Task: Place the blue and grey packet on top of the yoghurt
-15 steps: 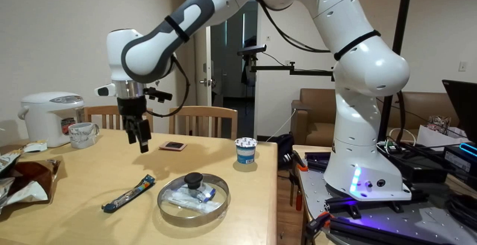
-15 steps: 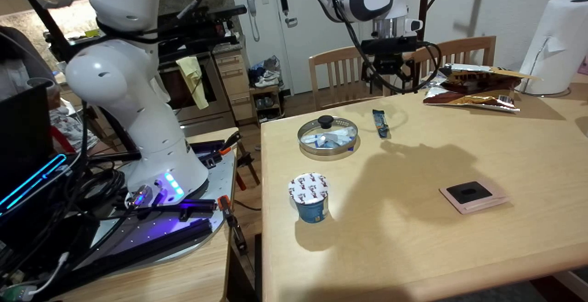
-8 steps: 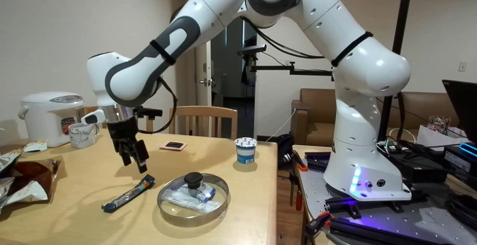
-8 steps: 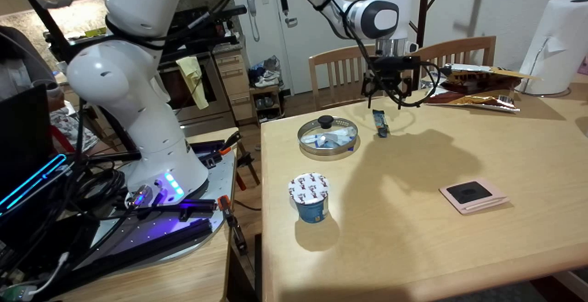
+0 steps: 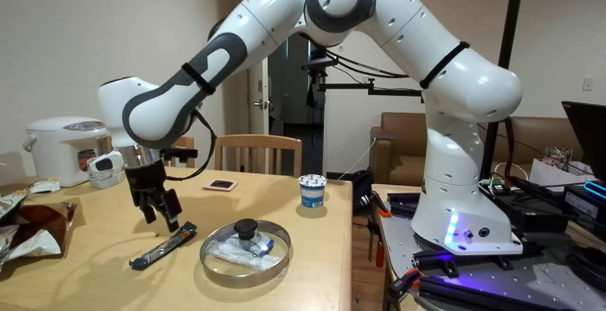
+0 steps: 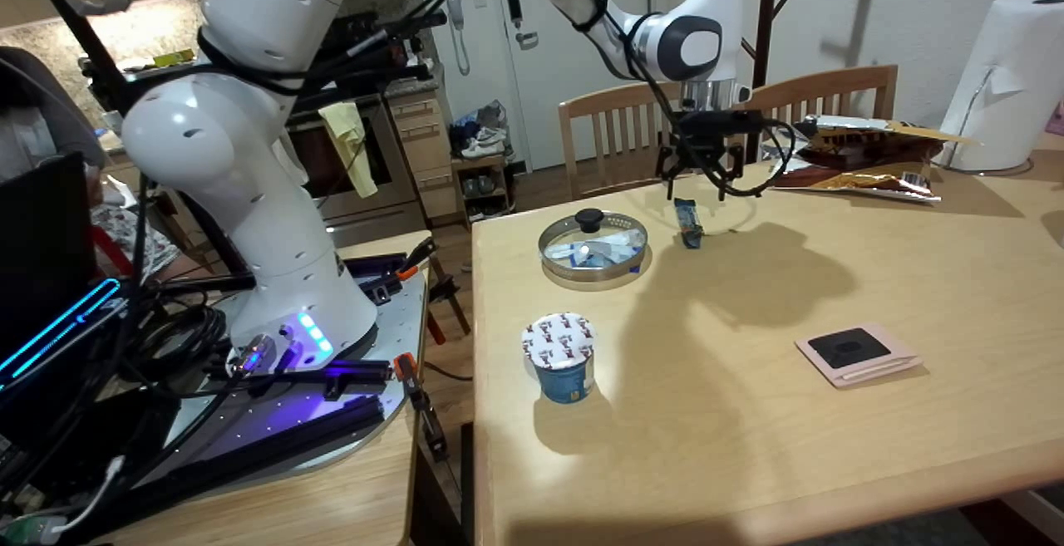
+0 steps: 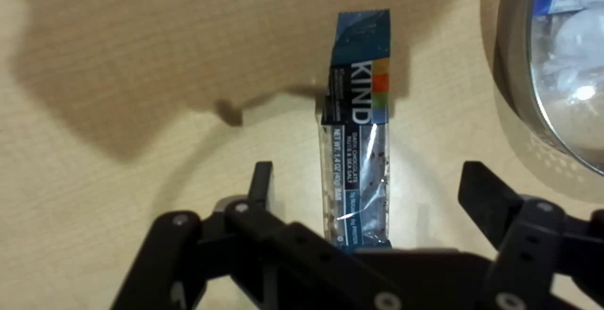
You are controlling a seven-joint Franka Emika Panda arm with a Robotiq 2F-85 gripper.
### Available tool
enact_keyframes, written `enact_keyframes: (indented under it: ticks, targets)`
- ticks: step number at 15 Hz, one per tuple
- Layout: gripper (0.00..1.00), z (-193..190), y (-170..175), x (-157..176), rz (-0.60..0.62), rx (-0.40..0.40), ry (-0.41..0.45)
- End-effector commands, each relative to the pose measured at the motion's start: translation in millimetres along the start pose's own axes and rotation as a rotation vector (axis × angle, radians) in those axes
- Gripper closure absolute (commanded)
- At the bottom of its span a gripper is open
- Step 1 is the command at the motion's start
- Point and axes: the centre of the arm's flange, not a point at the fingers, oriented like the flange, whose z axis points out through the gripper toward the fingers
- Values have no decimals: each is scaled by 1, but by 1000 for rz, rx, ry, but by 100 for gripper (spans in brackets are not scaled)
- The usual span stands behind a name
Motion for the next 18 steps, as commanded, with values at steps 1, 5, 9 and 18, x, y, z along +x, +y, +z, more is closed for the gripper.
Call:
enact_keyframes:
  ticks: [1,5,9,18]
  targets:
    - [0,13,9,-8,-42,3,26]
    - [0,32,13,-20,-52,-31,86]
    - [0,42,17,-23,-66,-68,158]
    - [0,35,15,-32,-9,9,168]
